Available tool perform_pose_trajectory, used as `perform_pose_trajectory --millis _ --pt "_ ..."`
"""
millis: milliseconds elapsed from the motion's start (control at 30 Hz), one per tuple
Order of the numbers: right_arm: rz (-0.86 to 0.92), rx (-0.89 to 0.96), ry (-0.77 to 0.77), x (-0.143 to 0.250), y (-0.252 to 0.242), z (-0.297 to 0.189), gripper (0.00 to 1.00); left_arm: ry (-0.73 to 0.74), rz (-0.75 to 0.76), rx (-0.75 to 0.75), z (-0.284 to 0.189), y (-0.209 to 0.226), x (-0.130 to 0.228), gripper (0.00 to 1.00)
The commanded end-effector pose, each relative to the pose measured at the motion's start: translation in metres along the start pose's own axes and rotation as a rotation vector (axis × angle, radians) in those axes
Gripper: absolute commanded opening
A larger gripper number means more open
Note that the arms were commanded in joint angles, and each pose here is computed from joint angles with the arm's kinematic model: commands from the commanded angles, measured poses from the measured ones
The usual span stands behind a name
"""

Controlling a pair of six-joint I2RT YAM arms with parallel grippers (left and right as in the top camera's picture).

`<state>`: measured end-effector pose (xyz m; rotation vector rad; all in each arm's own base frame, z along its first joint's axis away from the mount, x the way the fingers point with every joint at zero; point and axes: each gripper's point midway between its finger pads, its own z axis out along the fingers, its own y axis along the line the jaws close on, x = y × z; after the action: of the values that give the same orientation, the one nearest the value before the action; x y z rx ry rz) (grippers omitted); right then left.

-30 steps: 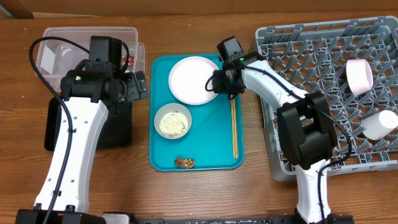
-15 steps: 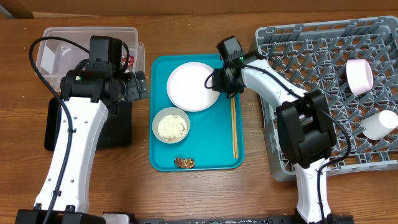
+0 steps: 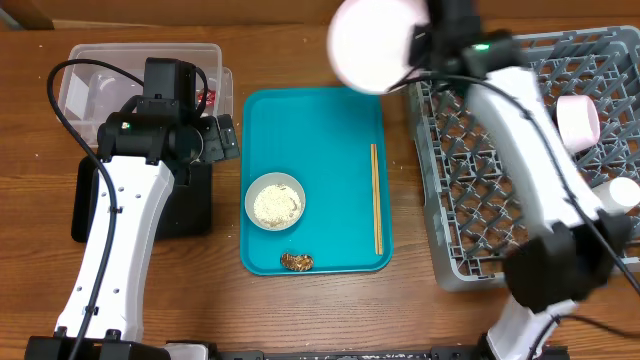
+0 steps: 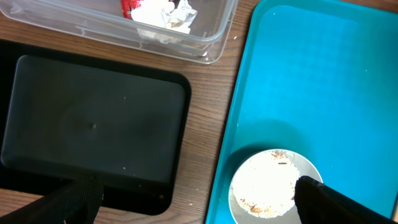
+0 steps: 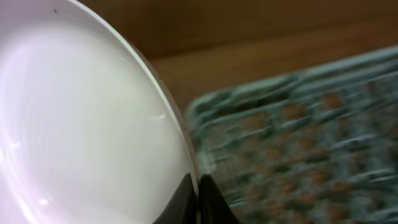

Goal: Sort waste into correct bins and load items into the dishwasher
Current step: 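Lift the pink plate and set it in the dish rack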

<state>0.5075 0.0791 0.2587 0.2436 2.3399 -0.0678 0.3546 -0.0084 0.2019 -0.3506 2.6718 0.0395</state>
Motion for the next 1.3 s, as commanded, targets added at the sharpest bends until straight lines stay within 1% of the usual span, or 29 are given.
perform_pose_trajectory --millis 0,100,167,233,367,467,567,633,733,900,933,967,1000,1033,1167,1200,1267 --pt "-0.140 0.408 -0.134 -0.041 -0.091 -0.035 0.04 -0.042 -0.022 -0.008 -0.009 0.003 -0.010 1.00" --pt "-0.160 0.731 -0.147 -0.046 -0.150 -0.057 0.04 -0.048 -0.023 -0.006 -0.009 0.002 -0.011 1.00" --pt "-0.144 0.896 -0.151 -0.044 -0.179 -0.070 0.04 -0.048 -0.023 -0.005 -0.009 0.002 -0.011 1.00" --pt "-0.086 0.982 -0.157 -0.038 -0.201 -0.073 0.04 -0.048 -0.023 -0.005 -0.009 0.002 -0.011 1.00" --pt "-0.070 1.015 -0.110 -0.018 -0.218 -0.059 0.04 -0.047 -0.022 -0.006 -0.009 0.002 -0.011 1.00" --pt "-0.072 1.046 -0.044 0.017 -0.232 -0.038 0.04 -0.048 -0.022 -0.006 -0.009 0.002 -0.011 1.00" --pt "-0.075 1.039 -0.017 0.033 -0.232 -0.026 0.04 -0.048 -0.022 -0.006 -0.009 0.002 -0.011 1.00" --pt "-0.075 0.995 -0.002 0.038 -0.226 -0.019 0.04 -0.048 -0.022 -0.006 -0.009 0.002 -0.011 1.00" --pt "-0.033 0.875 0.014 0.046 -0.206 -0.004 0.04 -0.047 -0.023 -0.004 -0.009 0.002 -0.011 1.00" --pt "-0.006 0.682 0.087 0.061 -0.180 0.018 0.04 -0.046 -0.023 0.001 -0.009 0.001 -0.011 1.00" --pt "-0.002 0.658 0.096 0.063 -0.177 0.021 0.13 -0.046 -0.023 0.001 -0.009 0.001 -0.011 1.00" --pt "0.001 0.643 0.100 0.063 -0.175 0.022 0.43 -0.046 -0.023 0.001 -0.009 0.001 -0.011 1.00" --pt "0.002 0.644 0.100 0.063 -0.175 0.022 0.58 -0.046 -0.023 0.001 -0.009 0.001 -0.011 1.00" --pt "0.001 0.644 0.100 0.063 -0.176 0.022 0.64 -0.046 -0.023 0.001 -0.009 0.001 -0.011 1.00" --pt "0.008 0.641 0.090 0.054 -0.176 0.011 0.68 -0.045 -0.023 0.002 -0.009 0.001 -0.011 1.00" --pt "0.020 0.634 0.068 0.046 -0.176 0.001 0.75 -0.045 -0.023 0.002 -0.009 0.001 -0.011 1.00" --pt "0.040 0.600 0.045 0.036 -0.172 -0.011 0.79 -0.045 -0.022 0.002 -0.009 0.001 -0.011 1.00"
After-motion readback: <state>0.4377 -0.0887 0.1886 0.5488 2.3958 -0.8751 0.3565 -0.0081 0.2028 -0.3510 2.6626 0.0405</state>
